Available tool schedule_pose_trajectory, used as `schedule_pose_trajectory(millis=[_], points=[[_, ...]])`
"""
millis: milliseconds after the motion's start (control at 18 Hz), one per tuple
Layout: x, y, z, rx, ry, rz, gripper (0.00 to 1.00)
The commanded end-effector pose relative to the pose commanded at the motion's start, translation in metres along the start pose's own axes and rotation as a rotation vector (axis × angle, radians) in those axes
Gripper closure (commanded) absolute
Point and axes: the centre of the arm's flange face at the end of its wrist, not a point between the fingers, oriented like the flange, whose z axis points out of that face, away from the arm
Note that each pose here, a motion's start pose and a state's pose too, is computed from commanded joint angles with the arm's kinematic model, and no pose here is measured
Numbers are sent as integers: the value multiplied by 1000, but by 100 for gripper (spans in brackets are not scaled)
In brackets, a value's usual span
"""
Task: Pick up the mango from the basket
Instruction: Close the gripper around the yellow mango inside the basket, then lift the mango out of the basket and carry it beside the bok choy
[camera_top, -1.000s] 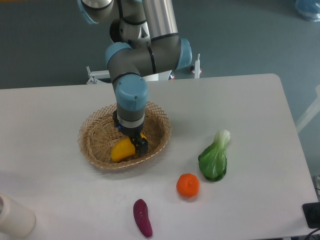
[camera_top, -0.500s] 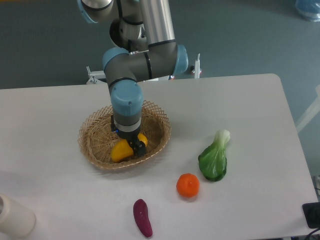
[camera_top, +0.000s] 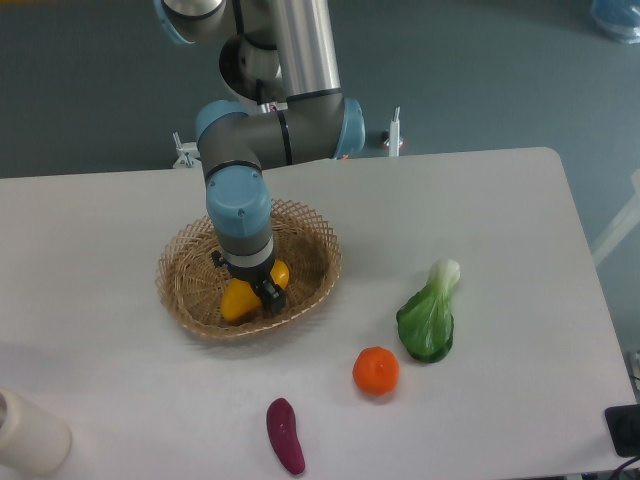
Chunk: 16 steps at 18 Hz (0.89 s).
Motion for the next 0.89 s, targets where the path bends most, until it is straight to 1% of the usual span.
schedule_pose_trajectory(millis=[111, 333, 444, 500, 778, 889], points=[[0, 2, -8, 5, -6, 0, 57], [-2, 15, -26, -2, 11, -17, 57], [-8, 20, -32, -5, 23, -6, 56], [-14, 26, -40, -1, 15, -12, 55], [-48, 39, -82, 31, -72, -55, 55], [-63, 57, -91, 38, -89, -93, 55]])
